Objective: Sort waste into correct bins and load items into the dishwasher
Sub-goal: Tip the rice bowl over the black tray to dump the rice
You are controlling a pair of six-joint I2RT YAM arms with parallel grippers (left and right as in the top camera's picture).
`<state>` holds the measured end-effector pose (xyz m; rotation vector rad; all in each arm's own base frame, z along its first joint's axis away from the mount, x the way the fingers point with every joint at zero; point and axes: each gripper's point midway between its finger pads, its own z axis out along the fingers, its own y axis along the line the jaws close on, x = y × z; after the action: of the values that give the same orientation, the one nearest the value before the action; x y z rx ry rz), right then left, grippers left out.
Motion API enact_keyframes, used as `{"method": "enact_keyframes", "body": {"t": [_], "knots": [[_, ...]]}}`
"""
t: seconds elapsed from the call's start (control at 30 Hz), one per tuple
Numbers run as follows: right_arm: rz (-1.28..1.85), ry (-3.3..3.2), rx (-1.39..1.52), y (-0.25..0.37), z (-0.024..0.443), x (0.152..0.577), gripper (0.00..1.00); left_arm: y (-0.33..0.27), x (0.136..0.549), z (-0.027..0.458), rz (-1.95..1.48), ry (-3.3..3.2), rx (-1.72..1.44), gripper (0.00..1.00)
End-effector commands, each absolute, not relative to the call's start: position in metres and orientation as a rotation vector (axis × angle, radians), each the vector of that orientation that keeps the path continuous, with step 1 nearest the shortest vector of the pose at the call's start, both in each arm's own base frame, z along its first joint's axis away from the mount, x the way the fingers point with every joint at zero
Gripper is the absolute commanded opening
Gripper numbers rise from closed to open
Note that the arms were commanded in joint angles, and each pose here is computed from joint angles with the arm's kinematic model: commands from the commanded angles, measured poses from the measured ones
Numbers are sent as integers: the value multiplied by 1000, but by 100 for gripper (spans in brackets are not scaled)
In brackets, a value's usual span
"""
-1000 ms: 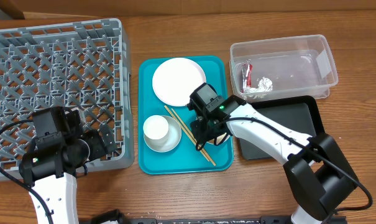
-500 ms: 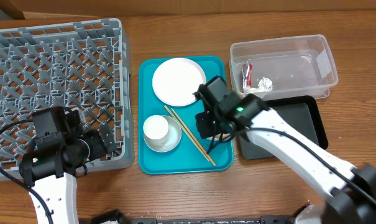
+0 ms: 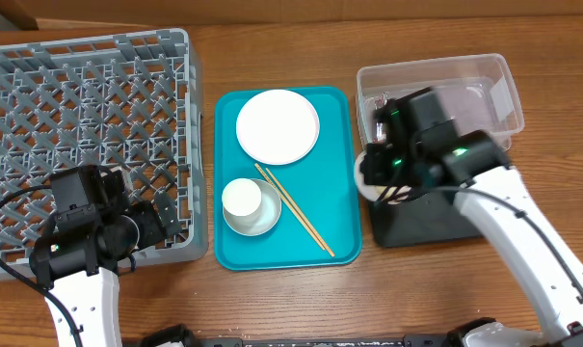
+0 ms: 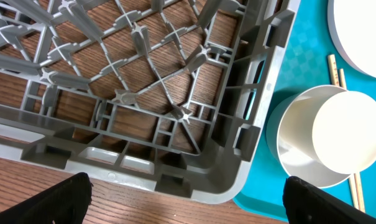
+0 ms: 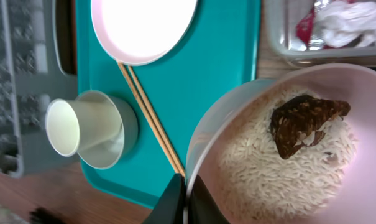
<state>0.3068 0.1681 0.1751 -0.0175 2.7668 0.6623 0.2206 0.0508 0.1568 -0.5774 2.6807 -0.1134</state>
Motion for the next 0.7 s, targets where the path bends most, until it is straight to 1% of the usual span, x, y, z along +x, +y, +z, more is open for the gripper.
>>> {"method": "enact_keyframes", "body": {"t": [0.0,0.3,0.5,0.67], "knots": [[905,2725,-15,161,186,306,4,52,225,164,-119,2661,-564,100],[1321,2580,100,123,174,302,4,52,225,164,-120,2661,-564,100],[1661,2329,184,105,174,300,4,52,225,164,-120,2661,-564,100],[1831,2167,307,79,173,302,4,52,225,164,-120,2661,-564,100]]}}
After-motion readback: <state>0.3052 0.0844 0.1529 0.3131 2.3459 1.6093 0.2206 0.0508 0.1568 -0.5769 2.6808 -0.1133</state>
